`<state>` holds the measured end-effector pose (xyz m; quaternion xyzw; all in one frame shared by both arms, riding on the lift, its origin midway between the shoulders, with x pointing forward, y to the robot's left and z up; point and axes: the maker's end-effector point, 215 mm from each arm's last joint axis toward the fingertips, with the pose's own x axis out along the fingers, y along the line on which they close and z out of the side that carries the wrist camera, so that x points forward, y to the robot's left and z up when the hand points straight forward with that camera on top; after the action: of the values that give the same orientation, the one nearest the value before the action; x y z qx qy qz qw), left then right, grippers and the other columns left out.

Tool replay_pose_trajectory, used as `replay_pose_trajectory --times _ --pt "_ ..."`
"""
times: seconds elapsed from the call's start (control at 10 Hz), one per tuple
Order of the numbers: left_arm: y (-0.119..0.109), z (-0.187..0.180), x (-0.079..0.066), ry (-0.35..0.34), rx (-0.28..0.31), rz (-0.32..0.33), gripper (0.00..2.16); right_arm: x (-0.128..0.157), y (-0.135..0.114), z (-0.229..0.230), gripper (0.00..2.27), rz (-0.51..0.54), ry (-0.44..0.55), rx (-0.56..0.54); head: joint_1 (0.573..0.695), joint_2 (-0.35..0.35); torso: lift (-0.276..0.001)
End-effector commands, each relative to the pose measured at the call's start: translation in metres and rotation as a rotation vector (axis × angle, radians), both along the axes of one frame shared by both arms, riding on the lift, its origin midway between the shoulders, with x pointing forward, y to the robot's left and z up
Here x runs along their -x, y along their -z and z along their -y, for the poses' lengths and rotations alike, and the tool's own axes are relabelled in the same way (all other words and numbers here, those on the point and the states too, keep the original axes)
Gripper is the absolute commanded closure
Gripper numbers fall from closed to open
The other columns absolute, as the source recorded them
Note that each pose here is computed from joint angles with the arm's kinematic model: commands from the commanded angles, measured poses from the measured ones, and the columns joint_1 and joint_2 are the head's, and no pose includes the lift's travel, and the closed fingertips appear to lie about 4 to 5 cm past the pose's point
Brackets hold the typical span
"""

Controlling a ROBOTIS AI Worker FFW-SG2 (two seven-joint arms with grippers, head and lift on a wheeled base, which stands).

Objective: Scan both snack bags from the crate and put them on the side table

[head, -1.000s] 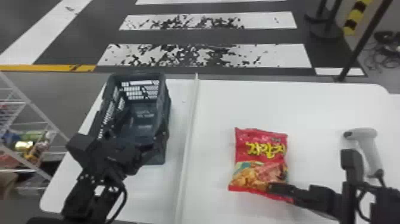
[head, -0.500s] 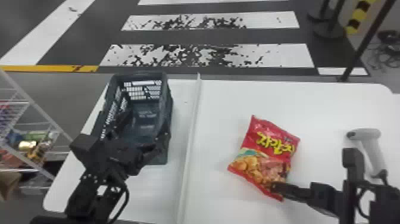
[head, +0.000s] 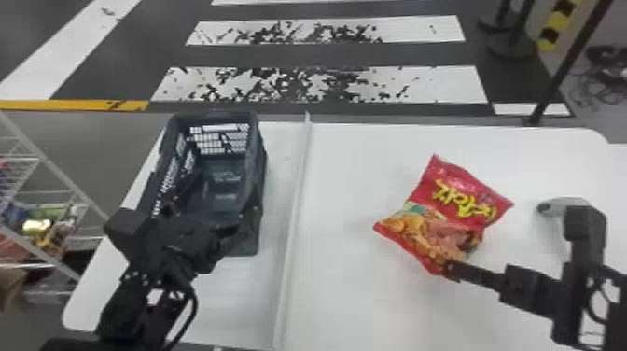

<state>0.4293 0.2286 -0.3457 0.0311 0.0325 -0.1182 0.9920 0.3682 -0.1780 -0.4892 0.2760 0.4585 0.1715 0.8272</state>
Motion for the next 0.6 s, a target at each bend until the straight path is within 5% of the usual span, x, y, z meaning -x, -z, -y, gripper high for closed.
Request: replay_pose_trajectory --times 0.0,0.3,0.5 --pt "0.0 0.0 0.0 0.001 0.001 0.0 0.1 -0.011 -0.022 0.02 2.25 0.078 -0.018 0.189 0.695 0.079 -0.087" --pt "0.001 -0.002 0.001 -0.002 -0.002 -0.003 0.1 -0.026 -0.03 0.07 2.25 0.184 -0.133 0.884 0.695 0.01 -0.087" --pt "-0.001 -0.002 0.0 0.002 -0.007 -0.001 0.1 -0.033 -0.061 0.09 2.25 0.25 -0.17 1.241 0.695 -0.028 -0.087"
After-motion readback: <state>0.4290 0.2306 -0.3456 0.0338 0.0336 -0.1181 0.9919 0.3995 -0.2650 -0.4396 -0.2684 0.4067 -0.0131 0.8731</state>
